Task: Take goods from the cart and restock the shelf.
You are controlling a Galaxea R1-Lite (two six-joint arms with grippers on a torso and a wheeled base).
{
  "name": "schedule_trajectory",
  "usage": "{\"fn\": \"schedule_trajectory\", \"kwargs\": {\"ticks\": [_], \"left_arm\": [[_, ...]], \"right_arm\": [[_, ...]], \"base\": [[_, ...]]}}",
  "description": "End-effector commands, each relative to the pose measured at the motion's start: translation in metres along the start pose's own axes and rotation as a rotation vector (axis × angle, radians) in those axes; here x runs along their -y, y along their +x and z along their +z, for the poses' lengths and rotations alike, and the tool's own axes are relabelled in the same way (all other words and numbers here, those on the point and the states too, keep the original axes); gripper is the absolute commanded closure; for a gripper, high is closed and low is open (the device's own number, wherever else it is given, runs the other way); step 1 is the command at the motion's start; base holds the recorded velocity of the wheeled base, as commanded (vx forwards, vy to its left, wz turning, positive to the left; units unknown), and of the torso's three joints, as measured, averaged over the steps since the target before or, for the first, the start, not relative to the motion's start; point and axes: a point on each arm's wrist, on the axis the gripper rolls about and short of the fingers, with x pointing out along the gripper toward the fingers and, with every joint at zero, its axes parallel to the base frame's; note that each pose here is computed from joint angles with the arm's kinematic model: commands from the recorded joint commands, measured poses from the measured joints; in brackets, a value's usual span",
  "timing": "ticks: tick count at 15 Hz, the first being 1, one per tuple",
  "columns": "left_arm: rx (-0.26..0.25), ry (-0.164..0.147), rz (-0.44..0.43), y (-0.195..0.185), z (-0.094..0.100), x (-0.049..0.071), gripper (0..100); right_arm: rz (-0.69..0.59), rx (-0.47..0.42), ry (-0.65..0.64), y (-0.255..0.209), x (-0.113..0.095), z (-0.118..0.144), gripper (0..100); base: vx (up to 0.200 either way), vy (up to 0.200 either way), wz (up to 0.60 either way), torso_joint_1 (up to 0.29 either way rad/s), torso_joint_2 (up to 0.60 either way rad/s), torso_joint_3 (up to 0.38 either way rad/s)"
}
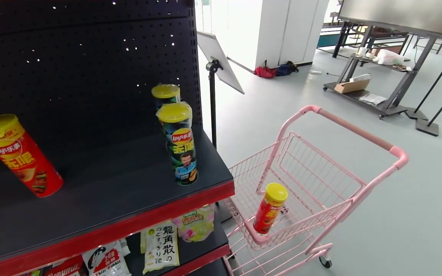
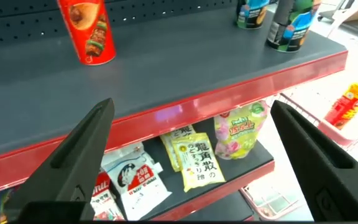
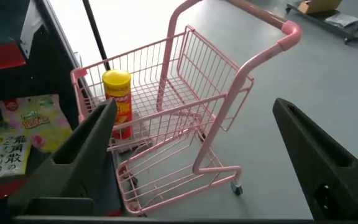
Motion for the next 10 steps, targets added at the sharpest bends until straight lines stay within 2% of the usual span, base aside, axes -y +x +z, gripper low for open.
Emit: {"fn": "schedule_trajectory", "kwargs": {"ticks": [1, 10], "left_arm": [[-0.001, 0.000, 0.000, 0.0001, -0.0001, 0.0000, 0], [-0.001, 0.000, 0.000, 0.0001, -0.0001, 0.0000, 0]], "right_arm": [[-0.001, 0.000, 0.002, 0.0000, 0.0000, 0.0000, 0], [-0.002, 0.000, 0.002, 0.0000, -0.0001, 0.0000, 0]], "base": [[0.000, 0.000, 0.00, -0.071, 0.10, 0.090], [0.000, 0.000, 0.00, -0.143, 0.35, 0.197]]}}
